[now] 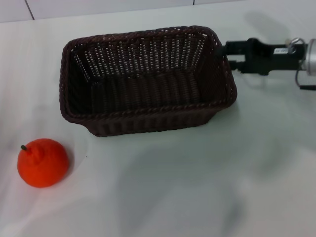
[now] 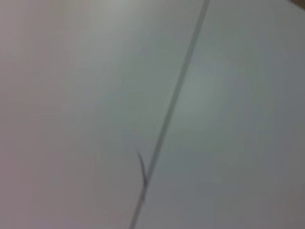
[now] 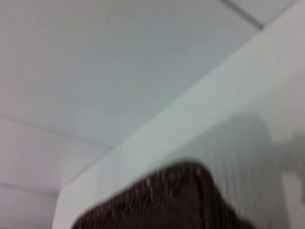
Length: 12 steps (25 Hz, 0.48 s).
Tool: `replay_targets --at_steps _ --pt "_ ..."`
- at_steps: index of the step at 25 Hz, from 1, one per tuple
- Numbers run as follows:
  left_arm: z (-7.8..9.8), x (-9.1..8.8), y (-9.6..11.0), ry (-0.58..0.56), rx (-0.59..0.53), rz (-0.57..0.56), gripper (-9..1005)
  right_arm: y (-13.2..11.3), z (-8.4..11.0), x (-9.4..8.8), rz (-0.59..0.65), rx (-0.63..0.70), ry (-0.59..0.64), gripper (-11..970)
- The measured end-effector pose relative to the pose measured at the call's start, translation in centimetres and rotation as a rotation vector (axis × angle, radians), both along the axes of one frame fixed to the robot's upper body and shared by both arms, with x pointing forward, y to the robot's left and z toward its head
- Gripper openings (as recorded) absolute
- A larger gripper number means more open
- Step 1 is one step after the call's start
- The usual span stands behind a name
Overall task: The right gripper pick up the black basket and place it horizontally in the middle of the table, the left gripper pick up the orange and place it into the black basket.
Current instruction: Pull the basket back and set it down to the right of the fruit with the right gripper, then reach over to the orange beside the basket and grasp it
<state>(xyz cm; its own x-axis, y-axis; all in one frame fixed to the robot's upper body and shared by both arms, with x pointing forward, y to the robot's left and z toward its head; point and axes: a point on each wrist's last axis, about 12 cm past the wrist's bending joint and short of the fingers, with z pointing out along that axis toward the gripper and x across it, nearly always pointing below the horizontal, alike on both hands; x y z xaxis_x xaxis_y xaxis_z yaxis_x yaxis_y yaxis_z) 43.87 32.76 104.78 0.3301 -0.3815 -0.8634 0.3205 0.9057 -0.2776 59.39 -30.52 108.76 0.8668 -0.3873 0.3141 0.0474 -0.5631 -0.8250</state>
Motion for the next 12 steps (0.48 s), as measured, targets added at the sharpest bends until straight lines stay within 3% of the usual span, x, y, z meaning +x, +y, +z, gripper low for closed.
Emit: replay_targets --at_steps 7,12 --pt "-1.6 -2.3 1.1 0.194 0.139 -0.214 869 -2.9 1.7 1.5 -0.133 -0.031 -0.151 704" --pt "-2.8 -4.0 1.7 0.34 0.193 -0.367 850 -3.3 2.1 2.5 -0.192 -0.066 -0.205 704"
